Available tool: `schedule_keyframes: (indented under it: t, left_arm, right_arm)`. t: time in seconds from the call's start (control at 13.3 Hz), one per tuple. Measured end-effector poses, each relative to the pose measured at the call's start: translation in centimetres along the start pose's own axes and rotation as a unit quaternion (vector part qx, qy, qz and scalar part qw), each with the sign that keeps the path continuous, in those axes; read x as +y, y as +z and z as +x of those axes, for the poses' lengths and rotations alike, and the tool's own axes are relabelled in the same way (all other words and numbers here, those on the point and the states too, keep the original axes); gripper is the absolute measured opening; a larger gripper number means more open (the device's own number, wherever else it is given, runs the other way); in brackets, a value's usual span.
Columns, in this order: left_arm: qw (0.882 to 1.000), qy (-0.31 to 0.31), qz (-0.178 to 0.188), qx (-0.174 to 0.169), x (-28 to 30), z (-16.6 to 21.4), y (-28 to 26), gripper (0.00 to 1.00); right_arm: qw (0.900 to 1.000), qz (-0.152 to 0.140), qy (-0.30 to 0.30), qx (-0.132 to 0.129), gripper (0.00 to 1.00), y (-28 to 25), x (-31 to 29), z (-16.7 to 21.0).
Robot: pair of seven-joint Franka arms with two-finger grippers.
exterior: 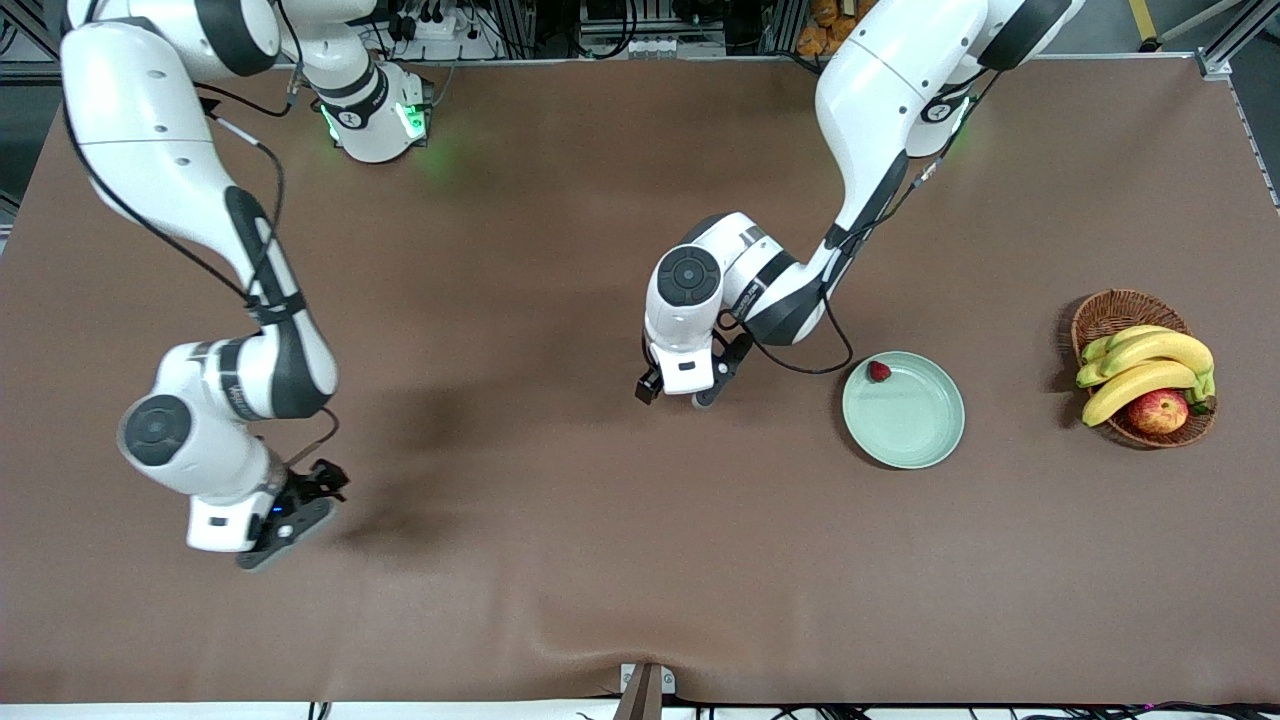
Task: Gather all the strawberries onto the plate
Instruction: 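Reach the left gripper to the strawberry while the right gripper reaches the last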
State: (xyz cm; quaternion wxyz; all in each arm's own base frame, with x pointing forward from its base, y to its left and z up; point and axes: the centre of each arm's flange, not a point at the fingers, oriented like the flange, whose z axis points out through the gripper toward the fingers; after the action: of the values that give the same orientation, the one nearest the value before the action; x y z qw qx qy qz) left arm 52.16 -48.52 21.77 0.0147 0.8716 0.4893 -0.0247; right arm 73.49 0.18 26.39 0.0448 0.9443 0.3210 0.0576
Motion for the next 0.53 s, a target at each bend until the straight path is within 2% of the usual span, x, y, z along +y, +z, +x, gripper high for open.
schedule_keyframes:
  t: [0.08, 0.23, 0.3, 0.53]
  left_arm:
    - [1.000, -0.014, 0.005, 0.000, -0.1, 0.1, 0.8, 0.96]
    - [1.000, -0.027, 0.013, 0.001, -0.2, 0.3, 2.1, 0.87]
    - [0.999, -0.035, 0.015, 0.001, -0.2, 0.4, 2.4, 0.87]
    - [0.999, -0.049, 0.013, 0.000, 0.1, 0.4, 2.6, 0.87]
  right_arm:
    - [1.000, -0.001, 0.016, -0.004, 1.00, -0.2, 1.8, -1.5]
    - [0.998, 0.002, 0.061, -0.015, 1.00, -0.1, 4.2, -4.4]
    - [0.996, 0.004, 0.092, -0.020, 1.00, 0.0, 4.4, -5.5]
    - [0.982, 0.012, 0.186, -0.041, 1.00, -0.7, 2.8, -8.0]
